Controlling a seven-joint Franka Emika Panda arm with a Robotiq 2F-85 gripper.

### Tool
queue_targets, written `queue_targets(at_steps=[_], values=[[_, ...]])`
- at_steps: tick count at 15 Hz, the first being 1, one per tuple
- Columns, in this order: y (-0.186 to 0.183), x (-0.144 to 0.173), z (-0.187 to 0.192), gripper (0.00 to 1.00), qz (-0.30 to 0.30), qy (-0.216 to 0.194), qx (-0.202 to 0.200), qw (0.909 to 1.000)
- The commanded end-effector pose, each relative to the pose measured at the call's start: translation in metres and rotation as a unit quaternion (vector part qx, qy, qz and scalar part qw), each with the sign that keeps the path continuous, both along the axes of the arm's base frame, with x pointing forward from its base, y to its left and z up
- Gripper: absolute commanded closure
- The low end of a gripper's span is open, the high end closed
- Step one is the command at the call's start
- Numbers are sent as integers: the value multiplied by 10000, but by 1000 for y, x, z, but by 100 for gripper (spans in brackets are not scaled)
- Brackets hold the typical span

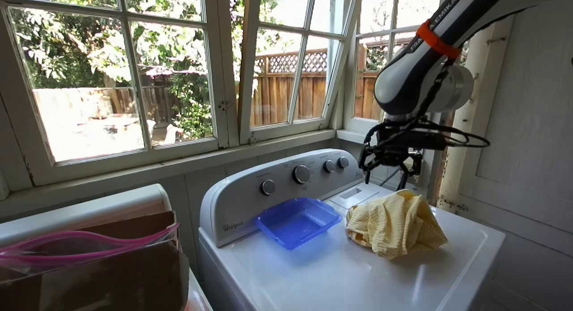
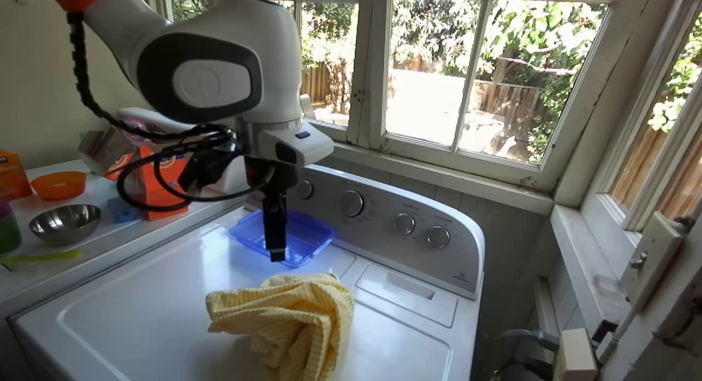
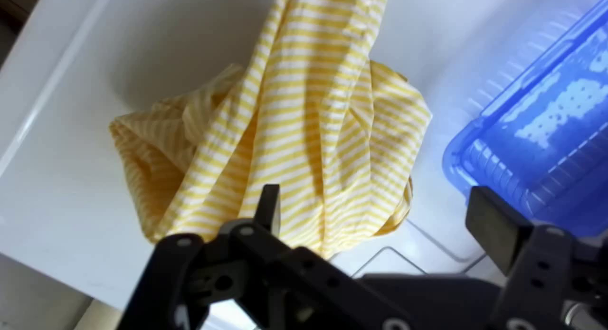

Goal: Fold the yellow towel and move it to the right

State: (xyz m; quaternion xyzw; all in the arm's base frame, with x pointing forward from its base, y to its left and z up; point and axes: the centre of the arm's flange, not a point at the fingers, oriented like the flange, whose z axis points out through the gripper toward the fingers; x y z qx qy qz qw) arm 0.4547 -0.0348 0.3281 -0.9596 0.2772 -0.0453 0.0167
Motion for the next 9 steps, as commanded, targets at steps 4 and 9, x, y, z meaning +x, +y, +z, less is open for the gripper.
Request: queue_targets(at_steps=[4,9], values=[[-9,7,49,0,-627,182,-237,9976],[-12,9,50,0,-510,2,-162,9986]])
